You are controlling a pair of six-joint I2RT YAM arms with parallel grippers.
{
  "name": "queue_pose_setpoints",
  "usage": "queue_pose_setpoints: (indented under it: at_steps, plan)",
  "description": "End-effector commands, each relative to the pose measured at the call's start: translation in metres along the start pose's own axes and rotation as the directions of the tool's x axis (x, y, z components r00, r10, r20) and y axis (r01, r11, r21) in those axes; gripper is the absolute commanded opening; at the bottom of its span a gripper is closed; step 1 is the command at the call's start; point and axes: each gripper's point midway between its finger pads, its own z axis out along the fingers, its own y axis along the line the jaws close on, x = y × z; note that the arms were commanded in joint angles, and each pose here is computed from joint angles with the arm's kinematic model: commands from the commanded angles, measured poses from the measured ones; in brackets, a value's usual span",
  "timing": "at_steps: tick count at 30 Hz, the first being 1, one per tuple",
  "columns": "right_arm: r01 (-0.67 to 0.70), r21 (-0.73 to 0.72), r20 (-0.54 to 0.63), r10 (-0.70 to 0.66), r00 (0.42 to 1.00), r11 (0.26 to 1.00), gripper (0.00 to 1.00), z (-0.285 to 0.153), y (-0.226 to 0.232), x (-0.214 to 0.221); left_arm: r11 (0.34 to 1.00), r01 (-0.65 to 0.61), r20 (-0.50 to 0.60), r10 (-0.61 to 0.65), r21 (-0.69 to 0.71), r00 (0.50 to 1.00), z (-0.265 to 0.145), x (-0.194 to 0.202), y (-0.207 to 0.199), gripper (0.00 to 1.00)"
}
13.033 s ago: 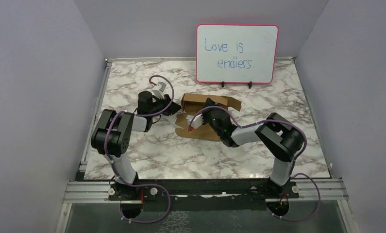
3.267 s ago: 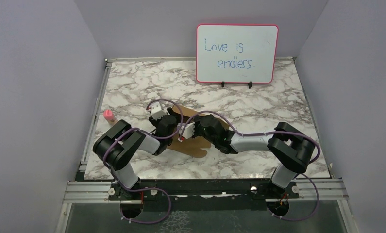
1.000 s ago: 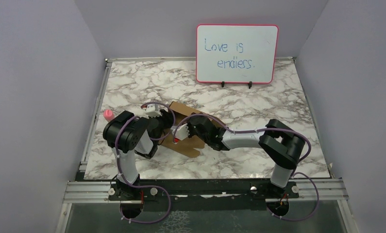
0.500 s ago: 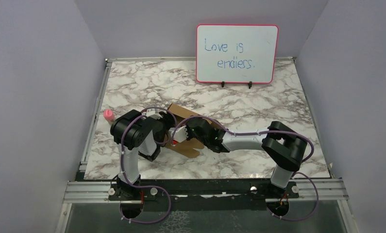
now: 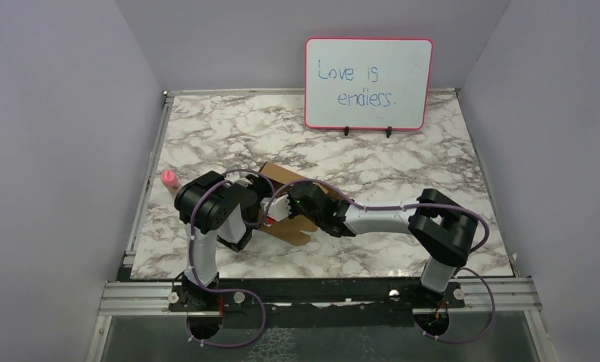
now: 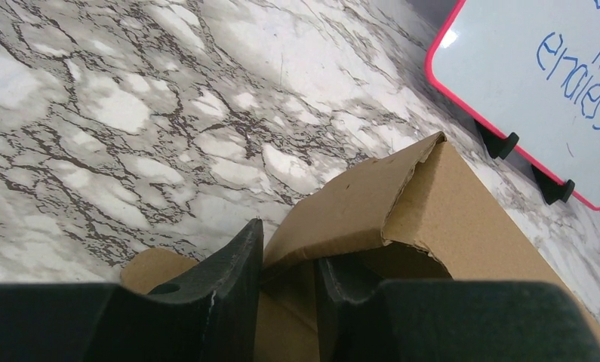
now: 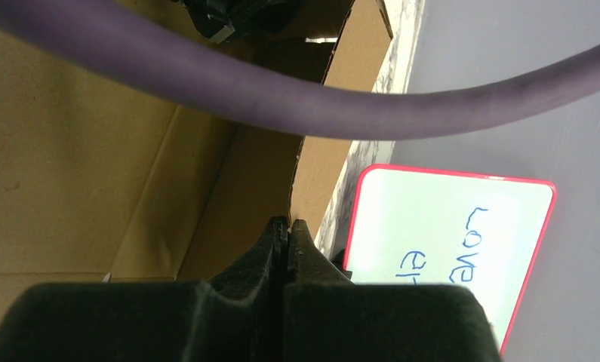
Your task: Fold the paper box
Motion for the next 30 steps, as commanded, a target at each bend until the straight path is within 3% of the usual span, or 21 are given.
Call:
queue_pose_setpoints:
  at_steps: [1,8,20,30]
  plan:
    - [0.027,-0.235,0.006,-0.026,1.0,0.972,0.01,-0.006,0.067,0.005,0.993,0.114,0.137,-0.117,0.031,0.984,0.009,-0.03,-0.012,0.31]
    - [0.031,-0.208,0.015,-0.028,0.999,0.978,0.01,-0.006,0.062,0.004,0.991,0.077,0.106,-0.089,0.113,0.99,0.005,-0.022,-0.032,0.41]
    - [0.03,-0.181,0.026,-0.026,0.999,0.983,0.01,-0.008,0.057,0.002,0.995,0.047,0.118,-0.057,0.089,0.991,-0.009,-0.029,-0.021,0.52]
    - [0.05,-0.145,0.031,-0.046,0.998,0.988,0.01,-0.009,0.048,0.002,0.995,0.033,0.015,-0.034,0.089,0.999,-0.046,-0.019,-0.005,0.64]
